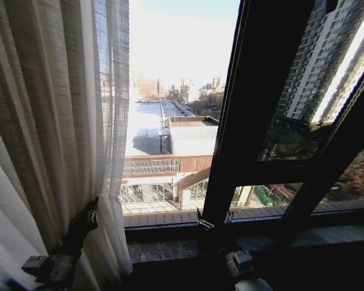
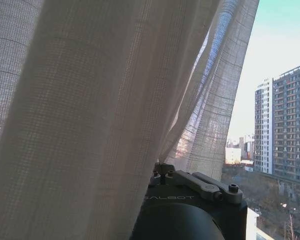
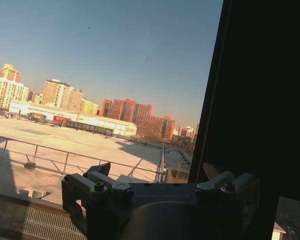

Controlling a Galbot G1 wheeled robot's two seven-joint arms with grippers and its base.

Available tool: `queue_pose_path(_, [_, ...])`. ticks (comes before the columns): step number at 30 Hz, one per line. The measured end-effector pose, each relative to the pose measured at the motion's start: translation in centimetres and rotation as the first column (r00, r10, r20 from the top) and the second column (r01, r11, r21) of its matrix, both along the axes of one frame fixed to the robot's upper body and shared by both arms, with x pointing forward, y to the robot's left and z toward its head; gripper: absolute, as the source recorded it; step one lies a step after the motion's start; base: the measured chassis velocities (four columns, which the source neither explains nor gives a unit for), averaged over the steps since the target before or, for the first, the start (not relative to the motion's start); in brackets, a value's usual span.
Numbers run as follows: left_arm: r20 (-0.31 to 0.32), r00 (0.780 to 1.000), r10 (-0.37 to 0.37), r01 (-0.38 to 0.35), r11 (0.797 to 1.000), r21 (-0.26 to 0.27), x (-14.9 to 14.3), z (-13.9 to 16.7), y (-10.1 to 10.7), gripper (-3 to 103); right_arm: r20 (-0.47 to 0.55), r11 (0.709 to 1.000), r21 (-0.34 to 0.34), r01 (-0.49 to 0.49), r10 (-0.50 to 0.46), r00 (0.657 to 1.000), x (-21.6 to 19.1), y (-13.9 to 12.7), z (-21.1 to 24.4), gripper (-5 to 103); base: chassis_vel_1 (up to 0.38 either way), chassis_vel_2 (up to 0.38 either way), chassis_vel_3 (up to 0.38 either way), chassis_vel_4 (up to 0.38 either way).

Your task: Open the curtains by pulling them apart, changing their state from closed to fully open.

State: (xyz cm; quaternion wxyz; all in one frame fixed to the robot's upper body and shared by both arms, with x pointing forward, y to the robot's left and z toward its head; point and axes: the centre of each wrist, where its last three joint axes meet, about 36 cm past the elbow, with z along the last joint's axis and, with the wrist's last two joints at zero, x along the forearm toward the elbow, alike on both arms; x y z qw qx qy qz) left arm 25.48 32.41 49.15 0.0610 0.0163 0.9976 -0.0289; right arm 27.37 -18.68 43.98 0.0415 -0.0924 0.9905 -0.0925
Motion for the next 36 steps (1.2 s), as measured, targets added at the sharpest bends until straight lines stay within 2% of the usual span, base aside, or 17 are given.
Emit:
queue_pose_path(9, [0.004,1.000,0.000,0.000,1.000,-0.001,0.04,0.05,-0.05,0,0.002,1.000,-0.007,-0.003,0.003,1.000,0.04,-0.10,0.02,100,0.045,0.045,-0.040,-0.030])
queue_pose_path(27, [0.008,1.000,0.013,-0.013,1.000,0.002,-0.41,0.05,-0.33,0,0.000,1.000,-0.007,-0.007,0.007,1.000,-0.20,-0.26,0.10,100,0.202,0.221,-0.205,-0.221])
queue_pose_path(36, [0.014,1.000,0.018,-0.018,1.000,0.006,-0.68,0.04,-0.27,0,0.001,1.000,-0.001,-0.010,0.010,1.000,-0.45,-0.13,0.24,100,0.061,0.062,-0.072,-0.067])
